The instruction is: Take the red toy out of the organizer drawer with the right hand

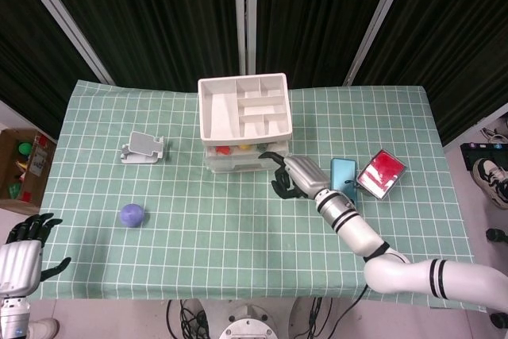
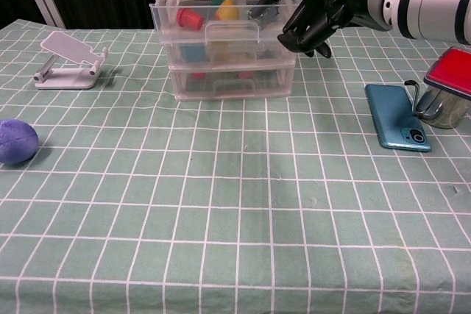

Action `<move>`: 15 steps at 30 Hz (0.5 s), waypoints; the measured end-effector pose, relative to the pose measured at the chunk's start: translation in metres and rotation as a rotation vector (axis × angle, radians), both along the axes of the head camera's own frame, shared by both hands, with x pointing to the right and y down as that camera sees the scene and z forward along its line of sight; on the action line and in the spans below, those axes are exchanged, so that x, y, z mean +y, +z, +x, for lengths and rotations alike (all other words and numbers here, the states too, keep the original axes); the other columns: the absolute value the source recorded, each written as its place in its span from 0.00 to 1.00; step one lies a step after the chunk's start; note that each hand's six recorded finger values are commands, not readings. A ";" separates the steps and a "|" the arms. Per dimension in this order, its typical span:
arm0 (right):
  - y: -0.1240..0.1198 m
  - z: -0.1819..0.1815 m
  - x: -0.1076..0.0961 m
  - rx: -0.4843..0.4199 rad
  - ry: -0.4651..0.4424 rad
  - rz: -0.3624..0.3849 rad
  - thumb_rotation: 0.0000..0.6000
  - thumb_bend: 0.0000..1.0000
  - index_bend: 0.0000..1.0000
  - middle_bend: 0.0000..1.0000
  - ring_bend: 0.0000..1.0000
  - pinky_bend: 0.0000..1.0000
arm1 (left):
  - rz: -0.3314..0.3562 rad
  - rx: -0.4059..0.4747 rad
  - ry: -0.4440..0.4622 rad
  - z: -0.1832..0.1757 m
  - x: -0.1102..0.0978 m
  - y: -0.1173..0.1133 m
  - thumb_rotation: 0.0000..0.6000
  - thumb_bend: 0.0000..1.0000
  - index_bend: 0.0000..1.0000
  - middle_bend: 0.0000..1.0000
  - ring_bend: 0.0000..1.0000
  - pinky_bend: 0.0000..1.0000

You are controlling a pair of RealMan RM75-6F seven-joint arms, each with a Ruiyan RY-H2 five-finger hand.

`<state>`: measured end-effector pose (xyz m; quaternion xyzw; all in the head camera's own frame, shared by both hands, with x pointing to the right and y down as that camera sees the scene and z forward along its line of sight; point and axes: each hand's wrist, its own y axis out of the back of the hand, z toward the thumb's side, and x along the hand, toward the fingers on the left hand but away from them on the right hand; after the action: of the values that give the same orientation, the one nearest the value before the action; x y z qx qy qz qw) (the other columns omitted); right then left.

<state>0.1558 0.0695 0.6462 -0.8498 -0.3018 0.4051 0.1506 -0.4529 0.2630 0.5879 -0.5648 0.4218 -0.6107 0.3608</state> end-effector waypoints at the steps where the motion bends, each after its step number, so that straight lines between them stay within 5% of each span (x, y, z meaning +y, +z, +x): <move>1: -0.003 0.002 0.003 -0.001 -0.006 -0.002 1.00 0.46 0.21 0.73 0.65 0.72 | 0.000 0.001 0.001 0.000 0.000 0.000 1.00 0.00 0.28 0.19 0.14 0.21; 15: -0.018 0.025 0.037 0.026 -0.076 -0.031 1.00 0.46 0.21 0.73 0.65 0.72 | -0.006 0.010 0.001 0.000 0.000 0.005 1.00 0.00 0.28 0.19 0.14 0.21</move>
<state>0.1808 0.1067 0.6278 -0.8575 -0.2610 0.4149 0.1565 -0.4528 0.2632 0.5933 -0.5691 0.4215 -0.6091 0.3572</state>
